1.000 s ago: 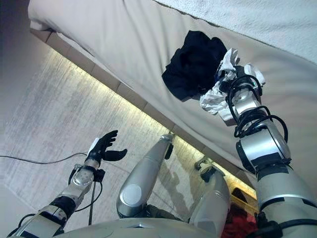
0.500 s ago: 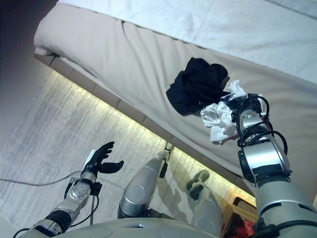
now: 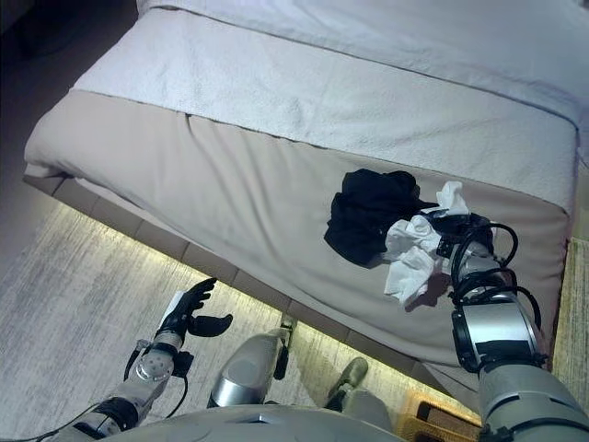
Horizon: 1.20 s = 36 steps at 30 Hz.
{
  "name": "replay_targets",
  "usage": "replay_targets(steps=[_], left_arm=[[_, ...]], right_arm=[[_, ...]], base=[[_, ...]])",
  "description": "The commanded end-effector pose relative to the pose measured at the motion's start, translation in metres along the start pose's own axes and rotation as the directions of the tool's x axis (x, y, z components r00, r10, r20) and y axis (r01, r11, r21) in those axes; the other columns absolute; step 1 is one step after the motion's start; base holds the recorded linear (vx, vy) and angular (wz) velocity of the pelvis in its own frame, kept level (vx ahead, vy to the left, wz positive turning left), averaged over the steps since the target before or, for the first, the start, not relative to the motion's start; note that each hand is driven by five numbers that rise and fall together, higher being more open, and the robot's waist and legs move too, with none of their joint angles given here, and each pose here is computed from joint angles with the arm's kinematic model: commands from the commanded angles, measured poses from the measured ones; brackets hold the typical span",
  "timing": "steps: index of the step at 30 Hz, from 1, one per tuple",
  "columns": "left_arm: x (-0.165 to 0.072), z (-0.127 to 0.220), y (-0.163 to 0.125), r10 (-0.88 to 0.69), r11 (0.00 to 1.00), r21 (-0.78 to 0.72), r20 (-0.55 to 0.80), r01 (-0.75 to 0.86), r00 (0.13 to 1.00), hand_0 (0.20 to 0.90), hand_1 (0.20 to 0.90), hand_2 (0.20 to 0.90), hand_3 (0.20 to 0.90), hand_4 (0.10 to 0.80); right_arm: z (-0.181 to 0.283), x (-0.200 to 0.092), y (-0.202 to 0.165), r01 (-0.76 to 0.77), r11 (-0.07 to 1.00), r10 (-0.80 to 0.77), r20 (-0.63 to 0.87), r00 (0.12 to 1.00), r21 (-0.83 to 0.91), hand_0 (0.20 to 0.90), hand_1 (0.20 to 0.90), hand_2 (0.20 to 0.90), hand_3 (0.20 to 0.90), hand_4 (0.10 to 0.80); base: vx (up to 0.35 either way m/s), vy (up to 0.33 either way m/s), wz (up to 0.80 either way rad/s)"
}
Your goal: Pick up the clothes from the bed and place them into the basket
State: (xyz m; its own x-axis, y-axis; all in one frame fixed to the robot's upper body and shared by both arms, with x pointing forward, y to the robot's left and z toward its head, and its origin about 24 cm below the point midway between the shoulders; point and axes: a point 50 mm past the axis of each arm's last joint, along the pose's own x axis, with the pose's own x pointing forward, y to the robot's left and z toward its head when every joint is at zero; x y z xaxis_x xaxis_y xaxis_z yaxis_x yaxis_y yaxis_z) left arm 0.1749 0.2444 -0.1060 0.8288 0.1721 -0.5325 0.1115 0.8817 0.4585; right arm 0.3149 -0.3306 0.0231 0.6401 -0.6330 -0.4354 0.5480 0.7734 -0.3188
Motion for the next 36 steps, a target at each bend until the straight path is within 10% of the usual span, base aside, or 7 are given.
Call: replay_targets(steps=[1,2,4,24,36], left_arm=[[-0.004,-0.003,-0.008,-0.012,1.0,-0.007,0.011,0.012,1.0,0.9,0.9,0.9,0.9,0.8],[-0.002,0.0,-0.007,-0.011,1.0,-0.015,0.018,0.011,1.0,0.9,0.9,0.9,0.9,0.8],[0.002,0.008,-0.005,-0.012,1.0,-0.022,0.044,0.013,0.999,0.9,0.9,0.9,0.9,0.8],[0.003,0.025,-0.006,0.031,0.993,-0.113,0.124,-0.017,0.992,0.9,0.9,0.9,0.9,0.8],[-0.001,0.013,-0.01,0.076,0.989,-0.132,0.07,-0.066,0.995,0.9,0.9,0.9,0.9,0.8]], right_arm=[[0.057,0.004,-0.048,0.189,0.977,-0.165,0.207,0.964,-0.102,0.3,0.3,0.3,0.2,0.1],[0.062,0.003,-0.047,0.208,0.97,-0.177,0.222,0.959,-0.124,0.3,0.3,0.3,0.2,0.1],[0.074,0.001,-0.042,0.206,0.962,-0.163,0.228,0.96,-0.178,0.9,0.9,0.9,0.9,0.8],[0.06,-0.019,-0.011,0.408,0.913,-0.364,0.479,0.799,0.013,0.9,0.9,0.9,0.9,0.8],[-0.01,-0.04,0.03,0.26,0.958,-0.171,0.489,0.855,-0.12,0.9,0.9,0.9,0.9,0.8]], base=[[-0.056,0.008,0.02],[-0.093,0.008,0.05],[-0.199,0.004,0.07],[-0.043,0.029,0.0],[-0.013,0.012,-0.09]])
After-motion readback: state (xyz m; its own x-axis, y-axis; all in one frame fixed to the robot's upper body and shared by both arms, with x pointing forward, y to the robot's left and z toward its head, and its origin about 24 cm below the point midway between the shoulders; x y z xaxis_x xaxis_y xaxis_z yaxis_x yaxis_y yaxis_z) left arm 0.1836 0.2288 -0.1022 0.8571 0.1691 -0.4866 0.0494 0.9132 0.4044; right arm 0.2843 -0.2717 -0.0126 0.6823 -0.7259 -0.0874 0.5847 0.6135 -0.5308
